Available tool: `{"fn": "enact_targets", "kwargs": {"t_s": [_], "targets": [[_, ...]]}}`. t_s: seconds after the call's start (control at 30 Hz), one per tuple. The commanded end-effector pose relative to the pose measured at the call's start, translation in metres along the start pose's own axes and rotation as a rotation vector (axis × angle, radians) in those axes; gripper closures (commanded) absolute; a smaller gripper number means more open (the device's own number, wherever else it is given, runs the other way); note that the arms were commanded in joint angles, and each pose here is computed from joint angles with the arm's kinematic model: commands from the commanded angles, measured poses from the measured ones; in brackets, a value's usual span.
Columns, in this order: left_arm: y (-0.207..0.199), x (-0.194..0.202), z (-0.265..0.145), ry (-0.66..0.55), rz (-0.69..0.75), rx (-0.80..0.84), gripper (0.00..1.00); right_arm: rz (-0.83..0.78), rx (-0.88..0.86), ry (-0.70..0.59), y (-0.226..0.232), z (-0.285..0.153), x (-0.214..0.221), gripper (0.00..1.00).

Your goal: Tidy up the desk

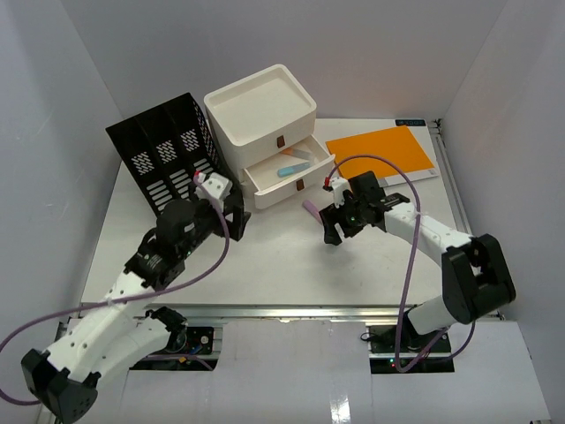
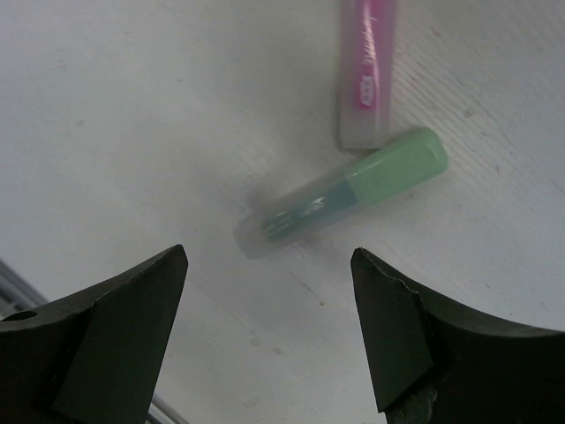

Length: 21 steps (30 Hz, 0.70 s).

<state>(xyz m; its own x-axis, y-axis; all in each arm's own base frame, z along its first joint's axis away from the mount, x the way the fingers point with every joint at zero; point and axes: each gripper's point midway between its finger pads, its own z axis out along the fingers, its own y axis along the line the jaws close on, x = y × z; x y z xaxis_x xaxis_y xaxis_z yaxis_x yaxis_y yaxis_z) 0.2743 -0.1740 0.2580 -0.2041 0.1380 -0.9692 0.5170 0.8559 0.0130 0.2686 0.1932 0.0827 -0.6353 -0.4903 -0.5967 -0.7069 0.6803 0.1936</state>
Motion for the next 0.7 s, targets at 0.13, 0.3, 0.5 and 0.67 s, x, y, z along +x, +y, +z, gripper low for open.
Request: {"fn": "enact_targets", "kwargs": {"t_s": [0.13,0.3,0.5,0.67], "targets": [[0.014,0.007,-0.048,-0.162,-0.066,-0.076,0.02,0.241,0.241,0.037,-0.040,0.022,-0.008,0.16],[0.018,0.005,-0.053,-0.173,-0.073,-0.096,0.02,0.276,0.249,0.064,-0.045,0.034,-0.006,0.17],[0.015,0.011,-0.048,-0.145,-0.069,-0.084,0.02,0.295,0.267,0.095,-0.051,0.047,-0.001,0.21],[0.017,0.011,-0.048,-0.147,-0.068,-0.090,0.02,0.272,0.358,0.126,-0.069,0.052,0.013,0.31]]}}
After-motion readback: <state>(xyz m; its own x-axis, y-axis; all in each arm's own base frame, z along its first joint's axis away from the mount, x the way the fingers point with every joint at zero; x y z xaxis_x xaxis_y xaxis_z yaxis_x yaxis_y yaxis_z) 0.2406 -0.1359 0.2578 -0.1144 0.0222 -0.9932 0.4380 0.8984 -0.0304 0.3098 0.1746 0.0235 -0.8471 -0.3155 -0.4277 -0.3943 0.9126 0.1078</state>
